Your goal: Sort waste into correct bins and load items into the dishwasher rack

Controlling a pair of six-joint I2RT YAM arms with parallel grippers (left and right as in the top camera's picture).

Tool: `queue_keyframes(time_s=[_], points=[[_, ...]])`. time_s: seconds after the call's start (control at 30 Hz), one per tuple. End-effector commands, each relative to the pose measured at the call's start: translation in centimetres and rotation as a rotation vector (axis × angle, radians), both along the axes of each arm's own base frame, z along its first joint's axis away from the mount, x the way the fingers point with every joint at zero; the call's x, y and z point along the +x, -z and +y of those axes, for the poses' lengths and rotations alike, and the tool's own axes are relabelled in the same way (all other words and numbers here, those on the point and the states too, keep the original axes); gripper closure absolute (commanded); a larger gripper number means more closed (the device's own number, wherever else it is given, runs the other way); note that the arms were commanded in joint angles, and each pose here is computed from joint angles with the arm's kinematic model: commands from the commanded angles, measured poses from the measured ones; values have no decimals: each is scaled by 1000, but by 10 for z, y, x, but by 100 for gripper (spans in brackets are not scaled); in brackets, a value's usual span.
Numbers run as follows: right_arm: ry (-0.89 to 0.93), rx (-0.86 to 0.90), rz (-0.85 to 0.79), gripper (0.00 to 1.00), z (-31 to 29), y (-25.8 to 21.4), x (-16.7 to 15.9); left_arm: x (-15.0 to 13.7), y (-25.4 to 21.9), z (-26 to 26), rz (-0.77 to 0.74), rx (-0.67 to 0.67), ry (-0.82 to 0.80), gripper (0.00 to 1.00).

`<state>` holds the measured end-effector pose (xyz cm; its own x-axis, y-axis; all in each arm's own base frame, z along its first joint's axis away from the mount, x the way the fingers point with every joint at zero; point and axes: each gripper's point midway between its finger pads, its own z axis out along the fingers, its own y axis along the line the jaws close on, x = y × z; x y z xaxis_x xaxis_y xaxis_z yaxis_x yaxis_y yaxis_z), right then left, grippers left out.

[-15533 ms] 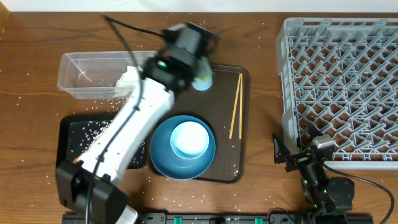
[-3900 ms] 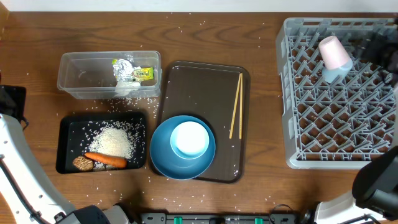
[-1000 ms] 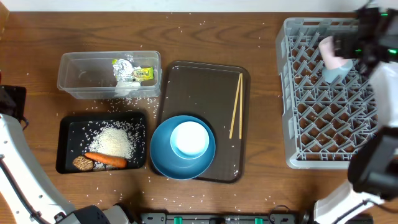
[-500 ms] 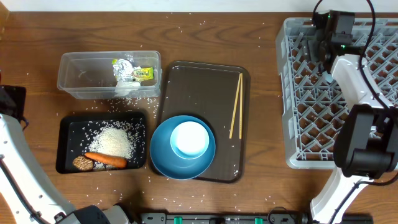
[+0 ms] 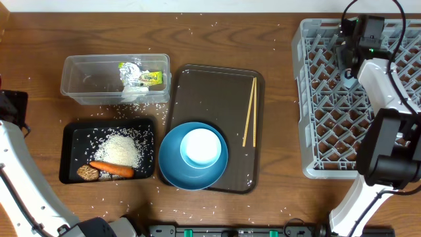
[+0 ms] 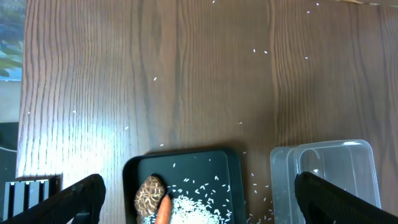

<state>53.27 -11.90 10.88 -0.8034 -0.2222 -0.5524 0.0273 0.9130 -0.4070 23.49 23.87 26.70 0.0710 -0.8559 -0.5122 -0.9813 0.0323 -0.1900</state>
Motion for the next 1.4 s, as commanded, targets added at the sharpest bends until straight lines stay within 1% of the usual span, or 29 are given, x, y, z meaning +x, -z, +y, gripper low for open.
queue_keyframes(time_s=[0.0, 0.13, 0.3, 0.43, 0.57, 0.7, 0.9, 1.03, 1.23, 1.37], points=[[32, 25, -9, 37, 0, 2, 1, -1, -1, 1, 0, -2, -2, 2], [82, 28, -56, 43, -5, -18, 2, -1, -1, 1, 0, -1, -1, 2], [118, 31, -177, 42, -16, -76, -3, -1, -1, 1, 0, -1, -1, 2], [163, 37, -283, 41, -40, -123, -16, -1, -1, 1, 0, -2, -2, 2], [227, 29, -314, 42, -75, -142, -35, -1, -1, 1, 0, -1, -1, 2], [277, 61, -285, 41, -109, -132, -53, -1, -1, 1, 0, -2, -2, 2], [289, 262, -259, 39, -125, -103, -65, -1, -1, 1, 0, -2, -2, 2], [299, 303, -212, 37, -127, -83, -69, -1, -1, 1, 0, -2, -2, 2], [290, 376, -154, 35, -115, -55, -66, -1, -1, 1, 0, -2, -2, 2], [296, 388, -132, 32, -112, -48, -67, -1, -1, 1, 0, -2, -2, 2]])
